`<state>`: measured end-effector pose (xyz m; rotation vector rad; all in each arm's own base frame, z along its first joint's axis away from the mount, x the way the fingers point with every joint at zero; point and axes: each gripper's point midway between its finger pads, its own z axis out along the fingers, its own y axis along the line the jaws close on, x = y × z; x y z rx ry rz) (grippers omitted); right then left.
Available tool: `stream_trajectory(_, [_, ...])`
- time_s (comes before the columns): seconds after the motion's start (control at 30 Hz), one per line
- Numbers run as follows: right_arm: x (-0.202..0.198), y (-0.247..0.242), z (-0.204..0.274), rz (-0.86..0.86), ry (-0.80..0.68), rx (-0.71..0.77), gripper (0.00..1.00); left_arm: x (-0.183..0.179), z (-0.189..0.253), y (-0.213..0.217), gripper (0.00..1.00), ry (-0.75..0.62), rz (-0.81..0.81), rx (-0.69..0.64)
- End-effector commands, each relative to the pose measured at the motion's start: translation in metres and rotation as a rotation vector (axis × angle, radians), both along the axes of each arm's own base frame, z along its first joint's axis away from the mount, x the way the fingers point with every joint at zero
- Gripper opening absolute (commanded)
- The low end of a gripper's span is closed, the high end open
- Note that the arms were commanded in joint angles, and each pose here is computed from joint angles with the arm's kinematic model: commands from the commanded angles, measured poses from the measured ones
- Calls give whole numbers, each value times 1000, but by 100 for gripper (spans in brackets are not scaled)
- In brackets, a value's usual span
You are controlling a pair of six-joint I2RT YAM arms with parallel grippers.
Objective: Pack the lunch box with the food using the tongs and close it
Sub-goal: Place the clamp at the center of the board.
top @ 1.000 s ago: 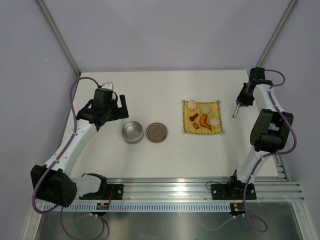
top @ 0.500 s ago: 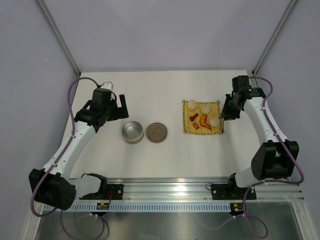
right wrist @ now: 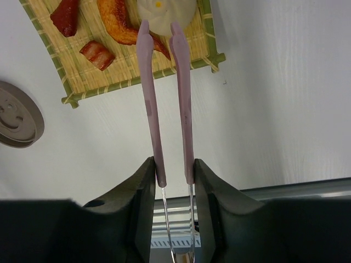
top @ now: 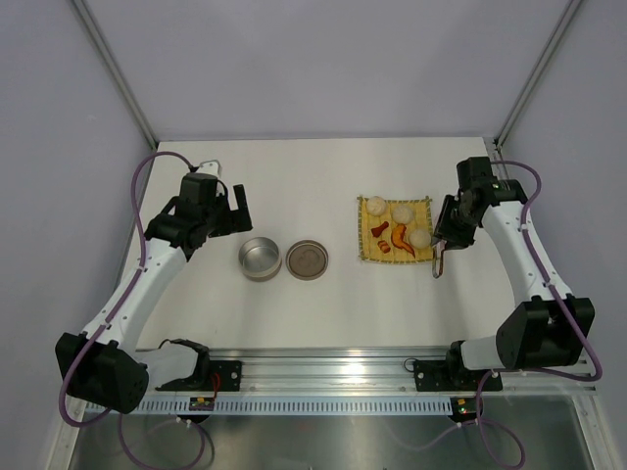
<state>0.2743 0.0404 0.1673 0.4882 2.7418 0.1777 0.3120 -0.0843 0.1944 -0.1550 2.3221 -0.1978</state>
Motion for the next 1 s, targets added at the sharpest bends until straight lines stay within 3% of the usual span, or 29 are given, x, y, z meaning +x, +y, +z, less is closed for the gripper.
stream_trajectory(0.0, [-6,2,-4,18,24,-1,39,4,13,-5,99,-49,-15,-26])
stream_trajectory(0.97, [15,7,-39,75,132,-10,55,5,9,-6,99,-32,-7,-30])
